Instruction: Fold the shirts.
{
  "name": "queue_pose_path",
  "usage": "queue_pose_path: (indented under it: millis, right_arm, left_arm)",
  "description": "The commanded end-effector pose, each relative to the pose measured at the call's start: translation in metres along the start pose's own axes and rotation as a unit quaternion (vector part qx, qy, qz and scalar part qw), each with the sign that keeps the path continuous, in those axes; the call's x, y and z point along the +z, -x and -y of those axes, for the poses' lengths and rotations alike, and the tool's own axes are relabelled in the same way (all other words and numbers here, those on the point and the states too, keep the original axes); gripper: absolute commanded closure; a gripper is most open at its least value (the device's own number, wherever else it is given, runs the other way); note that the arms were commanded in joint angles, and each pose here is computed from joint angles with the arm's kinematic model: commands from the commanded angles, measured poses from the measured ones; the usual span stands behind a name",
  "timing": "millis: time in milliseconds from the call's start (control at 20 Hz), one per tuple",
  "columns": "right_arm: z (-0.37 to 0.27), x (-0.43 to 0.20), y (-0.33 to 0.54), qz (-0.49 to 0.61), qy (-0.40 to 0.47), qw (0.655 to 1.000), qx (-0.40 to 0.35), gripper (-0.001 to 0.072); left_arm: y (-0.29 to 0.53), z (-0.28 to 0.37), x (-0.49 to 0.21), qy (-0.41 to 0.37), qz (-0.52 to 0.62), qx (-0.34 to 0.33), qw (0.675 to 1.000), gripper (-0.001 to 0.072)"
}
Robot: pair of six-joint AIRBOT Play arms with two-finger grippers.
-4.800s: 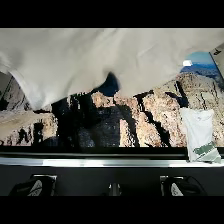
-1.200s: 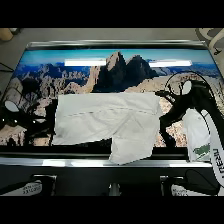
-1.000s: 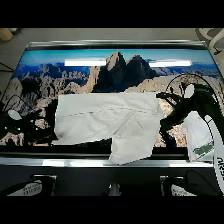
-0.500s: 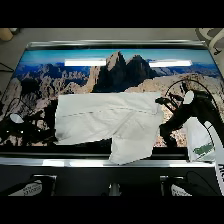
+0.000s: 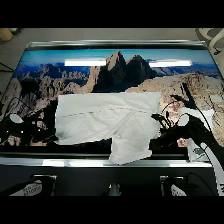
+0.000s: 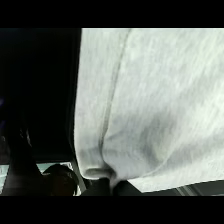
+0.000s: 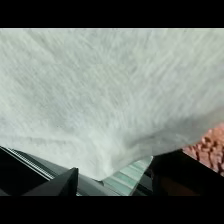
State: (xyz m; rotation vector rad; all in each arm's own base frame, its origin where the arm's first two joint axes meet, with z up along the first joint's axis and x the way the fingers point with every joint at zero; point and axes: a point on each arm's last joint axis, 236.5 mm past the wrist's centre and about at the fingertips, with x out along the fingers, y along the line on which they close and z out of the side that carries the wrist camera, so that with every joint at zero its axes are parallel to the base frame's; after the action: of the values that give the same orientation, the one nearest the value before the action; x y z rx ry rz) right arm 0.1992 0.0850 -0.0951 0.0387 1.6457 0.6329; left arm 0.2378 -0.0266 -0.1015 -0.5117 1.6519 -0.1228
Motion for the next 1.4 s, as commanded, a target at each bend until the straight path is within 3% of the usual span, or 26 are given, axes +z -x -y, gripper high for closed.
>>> queue_pose_path:
  millis: [0,50,100,150,250,350,500,650,750,850,1050,1350]
  right_arm:
    - [0.0,0.002,-0.014,0.024,-0.021,0.999,0.005,0.0302]
    - [0.0,0.004,-0.014,0.028,-0.027,0.999,0.005,0.0322]
    - [0.0,0.007,-0.014,0.034,-0.034,0.999,0.005,0.0435]
    - [0.001,0.01,-0.014,0.041,-0.043,0.998,0.003,0.0477]
    - [0.004,0.013,-0.014,0.048,-0.047,0.998,-0.003,0.068]
    - [0.006,0.017,-0.012,0.055,-0.045,0.997,-0.006,0.0681]
    - [0.003,0.052,0.037,0.102,0.035,0.994,-0.036,0.0684]
    - [0.033,0.119,0.147,0.202,0.07,0.961,-0.176,0.0685]
    - [0.054,0.155,0.191,0.237,0.077,0.939,-0.236,0.0686]
    - [0.057,0.198,0.194,0.268,0.081,0.935,-0.217,0.0686]
    - [0.077,0.273,0.189,0.338,0.052,0.921,-0.187,0.0686]
    - [0.112,0.288,0.125,0.289,0.026,0.942,-0.168,0.0682]
  left_arm:
    - [0.003,0.002,-0.001,-0.003,0.003,-0.001,1.0,0.068]
    - [0.004,0.002,-0.001,-0.003,0.004,-0.001,1.0,0.068]
    - [0.004,0.002,-0.001,-0.003,0.004,-0.001,1.0,0.068]
    - [0.004,0.002,0.0,-0.003,0.005,-0.001,1.0,0.068]
    - [0.004,0.002,0.001,-0.003,0.007,0.0,1.0,0.068]
    - [0.004,0.002,0.001,-0.017,0.007,0.0,1.0,0.0681]
    - [0.04,0.014,0.03,-0.055,0.073,-0.001,0.996,0.0682]
    - [0.111,0.04,0.074,-0.091,0.167,0.002,0.982,0.0683]
    - [0.149,0.053,0.11,-0.069,0.236,-0.003,0.969,0.0684]
    - [0.162,0.067,0.142,-0.069,0.269,-0.023,0.96,0.0684]
    - [0.129,0.07,0.192,-0.035,0.228,-0.05,0.972,0.0682]
    - [0.076,0.063,0.234,0.008,0.177,-0.071,0.982,0.068]
